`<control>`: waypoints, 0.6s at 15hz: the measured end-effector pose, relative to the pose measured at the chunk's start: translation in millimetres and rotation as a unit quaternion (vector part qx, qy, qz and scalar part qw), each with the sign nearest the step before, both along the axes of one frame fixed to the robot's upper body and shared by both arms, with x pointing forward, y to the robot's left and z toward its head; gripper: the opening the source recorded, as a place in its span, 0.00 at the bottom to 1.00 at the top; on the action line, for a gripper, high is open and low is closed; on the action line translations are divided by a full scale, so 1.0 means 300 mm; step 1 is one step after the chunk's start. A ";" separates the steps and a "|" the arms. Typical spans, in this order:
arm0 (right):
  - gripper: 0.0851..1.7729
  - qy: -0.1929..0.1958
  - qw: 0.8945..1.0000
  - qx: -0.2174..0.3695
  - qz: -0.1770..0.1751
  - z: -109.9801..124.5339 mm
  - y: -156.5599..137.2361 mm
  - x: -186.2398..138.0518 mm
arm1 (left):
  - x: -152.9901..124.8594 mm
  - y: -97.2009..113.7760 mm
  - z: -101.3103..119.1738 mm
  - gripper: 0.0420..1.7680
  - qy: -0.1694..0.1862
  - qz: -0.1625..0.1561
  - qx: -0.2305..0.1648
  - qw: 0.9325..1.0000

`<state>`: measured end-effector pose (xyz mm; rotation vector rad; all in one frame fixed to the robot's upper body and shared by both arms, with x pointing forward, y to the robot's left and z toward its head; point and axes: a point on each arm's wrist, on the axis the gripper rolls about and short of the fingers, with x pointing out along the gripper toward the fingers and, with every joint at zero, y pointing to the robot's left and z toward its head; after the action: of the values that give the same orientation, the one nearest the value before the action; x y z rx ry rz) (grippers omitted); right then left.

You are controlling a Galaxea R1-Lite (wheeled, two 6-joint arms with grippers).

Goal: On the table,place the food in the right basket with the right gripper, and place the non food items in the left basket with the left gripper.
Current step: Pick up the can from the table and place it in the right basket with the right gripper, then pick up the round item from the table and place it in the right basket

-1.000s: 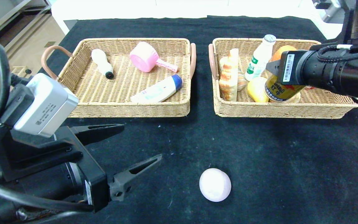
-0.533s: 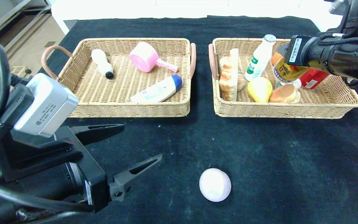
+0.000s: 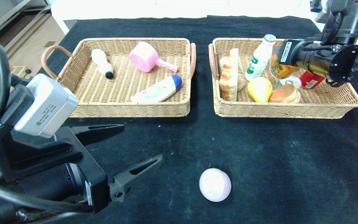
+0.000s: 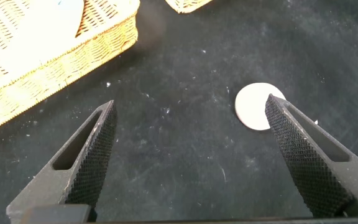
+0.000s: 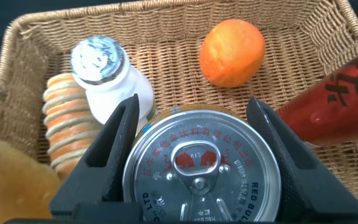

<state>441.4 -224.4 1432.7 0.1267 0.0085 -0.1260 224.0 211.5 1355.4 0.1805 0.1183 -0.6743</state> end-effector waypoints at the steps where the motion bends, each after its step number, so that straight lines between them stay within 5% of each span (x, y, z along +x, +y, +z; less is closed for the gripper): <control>1: 0.68 0.003 1.000 -0.001 -0.002 -0.008 -0.001 0.010 | 0.000 0.000 0.000 0.97 0.000 0.000 0.000 1.000; 9: 0.85 0.013 1.000 -0.005 -0.002 -0.026 0.002 0.017 | 0.000 -0.001 -0.001 0.97 0.001 -0.001 0.001 1.000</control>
<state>446.5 -223.9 1425.0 0.1153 0.0342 -0.1326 224.2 211.2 1355.0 0.1814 0.1205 -0.6761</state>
